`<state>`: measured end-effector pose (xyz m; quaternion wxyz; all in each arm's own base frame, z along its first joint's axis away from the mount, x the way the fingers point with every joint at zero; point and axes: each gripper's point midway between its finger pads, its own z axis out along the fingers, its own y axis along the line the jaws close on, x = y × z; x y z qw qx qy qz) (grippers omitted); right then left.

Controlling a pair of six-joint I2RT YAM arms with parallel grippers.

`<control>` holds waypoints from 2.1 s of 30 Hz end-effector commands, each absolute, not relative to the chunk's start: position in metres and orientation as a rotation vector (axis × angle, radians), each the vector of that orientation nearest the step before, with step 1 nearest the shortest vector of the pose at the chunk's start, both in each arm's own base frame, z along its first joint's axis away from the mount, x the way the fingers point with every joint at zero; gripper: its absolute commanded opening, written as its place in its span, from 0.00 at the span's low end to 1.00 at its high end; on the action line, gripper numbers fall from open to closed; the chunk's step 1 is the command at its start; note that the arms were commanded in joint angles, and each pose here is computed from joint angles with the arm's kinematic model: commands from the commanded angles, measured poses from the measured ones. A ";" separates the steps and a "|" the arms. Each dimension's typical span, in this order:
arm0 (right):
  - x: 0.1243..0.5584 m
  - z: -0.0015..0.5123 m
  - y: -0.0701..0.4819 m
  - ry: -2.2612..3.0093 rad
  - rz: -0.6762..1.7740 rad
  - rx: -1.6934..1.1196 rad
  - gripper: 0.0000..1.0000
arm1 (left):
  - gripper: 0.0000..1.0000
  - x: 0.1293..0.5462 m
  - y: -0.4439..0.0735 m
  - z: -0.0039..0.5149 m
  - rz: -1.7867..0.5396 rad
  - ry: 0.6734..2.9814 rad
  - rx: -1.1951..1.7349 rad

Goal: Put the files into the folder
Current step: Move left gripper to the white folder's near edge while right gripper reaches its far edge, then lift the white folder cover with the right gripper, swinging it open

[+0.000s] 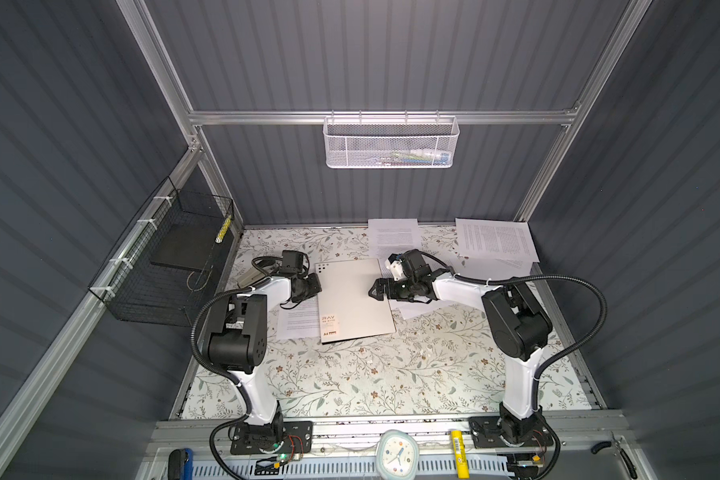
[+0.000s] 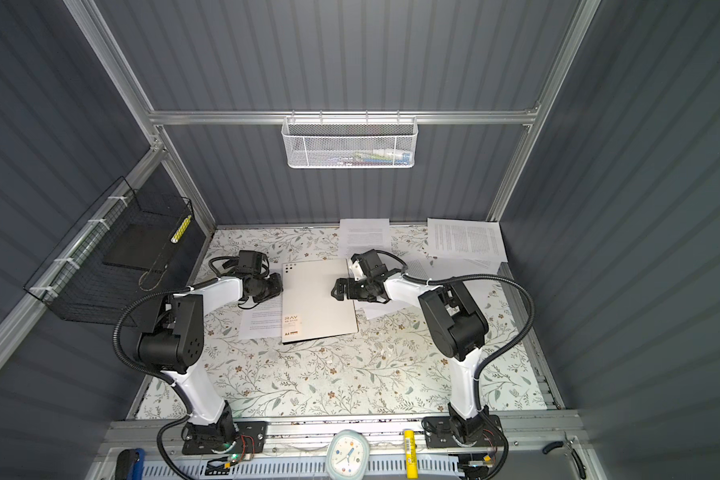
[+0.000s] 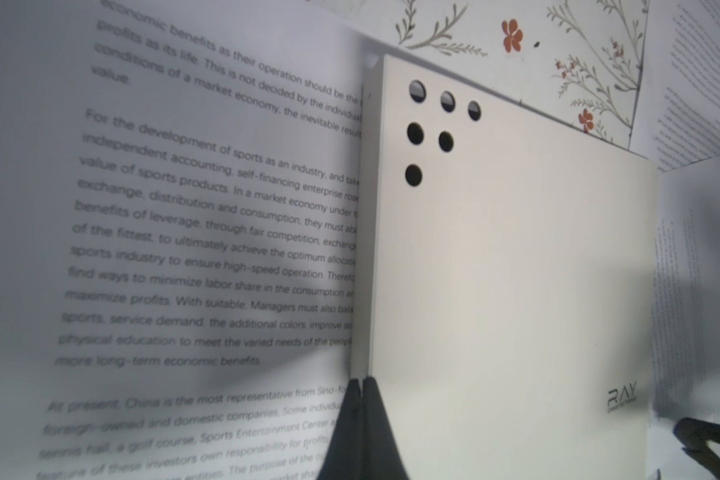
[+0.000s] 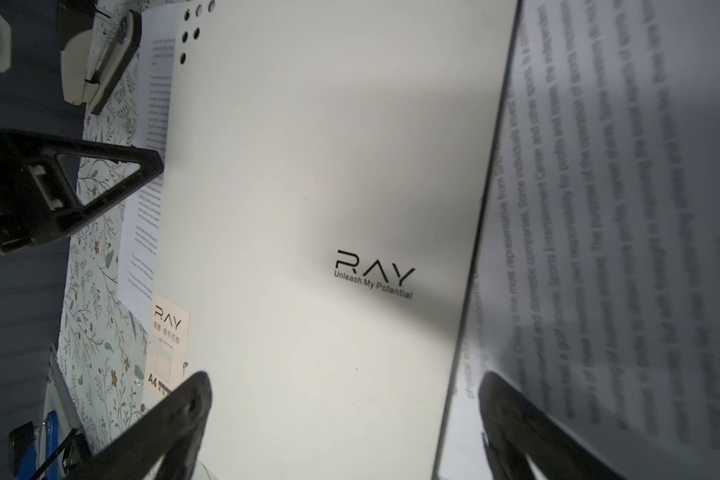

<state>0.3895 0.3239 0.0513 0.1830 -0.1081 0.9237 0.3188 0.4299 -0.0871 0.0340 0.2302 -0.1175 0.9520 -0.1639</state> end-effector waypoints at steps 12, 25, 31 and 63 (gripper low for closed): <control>0.382 0.044 0.345 2.661 1.057 -0.280 0.99 | 0.05 0.386 -0.093 -0.030 -0.522 2.855 -0.353; 0.383 0.087 0.361 2.568 1.211 -0.296 0.99 | 0.06 0.388 -0.150 -0.006 -0.645 2.819 -0.162; 0.384 0.101 0.352 2.542 1.146 -0.284 0.99 | 0.08 0.389 -0.170 0.014 -0.575 2.794 -0.087; 0.367 0.129 0.340 2.522 0.536 -0.430 0.99 | 0.23 0.390 -0.180 0.006 -0.497 2.799 -0.081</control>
